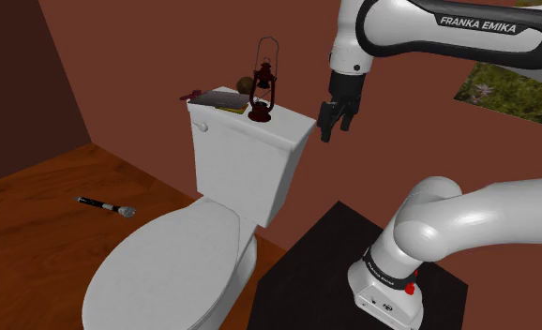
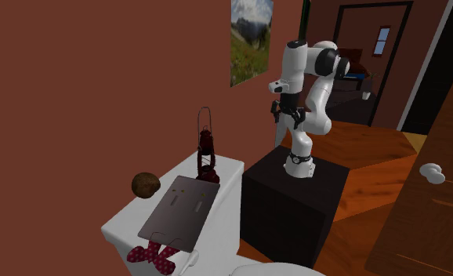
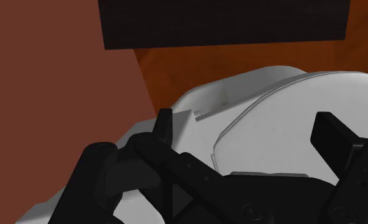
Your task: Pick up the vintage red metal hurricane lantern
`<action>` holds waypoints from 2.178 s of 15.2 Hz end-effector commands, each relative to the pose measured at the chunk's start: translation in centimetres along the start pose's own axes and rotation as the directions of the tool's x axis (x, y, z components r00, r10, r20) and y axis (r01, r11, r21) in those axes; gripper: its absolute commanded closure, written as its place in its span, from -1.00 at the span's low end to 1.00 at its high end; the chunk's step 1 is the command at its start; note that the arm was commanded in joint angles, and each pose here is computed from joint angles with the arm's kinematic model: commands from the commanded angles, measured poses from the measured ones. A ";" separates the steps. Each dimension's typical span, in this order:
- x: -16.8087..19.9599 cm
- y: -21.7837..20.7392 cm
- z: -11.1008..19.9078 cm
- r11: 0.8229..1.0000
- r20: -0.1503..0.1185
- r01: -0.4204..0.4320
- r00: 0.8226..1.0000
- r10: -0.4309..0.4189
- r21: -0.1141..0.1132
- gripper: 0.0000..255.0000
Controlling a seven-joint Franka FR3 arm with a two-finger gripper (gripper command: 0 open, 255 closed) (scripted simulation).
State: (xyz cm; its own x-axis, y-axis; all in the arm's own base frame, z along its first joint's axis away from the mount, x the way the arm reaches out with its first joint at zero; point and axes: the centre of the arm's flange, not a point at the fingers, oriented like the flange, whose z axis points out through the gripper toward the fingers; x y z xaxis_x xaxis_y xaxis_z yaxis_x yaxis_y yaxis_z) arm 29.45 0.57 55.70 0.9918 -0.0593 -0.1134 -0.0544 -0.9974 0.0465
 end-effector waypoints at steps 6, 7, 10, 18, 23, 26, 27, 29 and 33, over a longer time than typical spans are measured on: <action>3.9 4.1 -0.3 0.994 -0.101 0.108 0.989 -0.106 0.015 -1.00; 4.8 4.8 -0.4 0.991 -0.121 0.130 0.984 -0.127 0.016 -1.00; 7.4 7.0 -0.9 0.981 -0.181 0.195 0.965 -0.188 0.018 -1.00; 14.7 12.0 -2.6 0.932 -0.338 0.362 0.878 -0.339 0.004 -1.00; 19.5 14.5 -4.2 0.888 -0.429 0.460 0.798 -0.422 -0.018 -1.00; 22.5 15.7 -5.4 0.857 -0.481 0.514 0.742 -0.466 -0.037 -1.00; 23.4 16.1 -5.9 0.846 -0.498 0.532 0.722 -0.480 -0.044 -1.00; 25.4 16.8 -6.8 0.822 -0.530 0.566 0.681 -0.506 -0.059 -1.00; 25.8 16.8 -5.3 0.820 -0.533 0.569 0.676 -0.509 -0.061 -1.00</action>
State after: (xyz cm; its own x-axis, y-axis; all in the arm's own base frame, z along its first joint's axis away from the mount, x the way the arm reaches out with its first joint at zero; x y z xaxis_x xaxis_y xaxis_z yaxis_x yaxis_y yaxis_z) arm 54.63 -17.44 59.20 0.7621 0.4871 0.4266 0.5250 -0.8505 0.0334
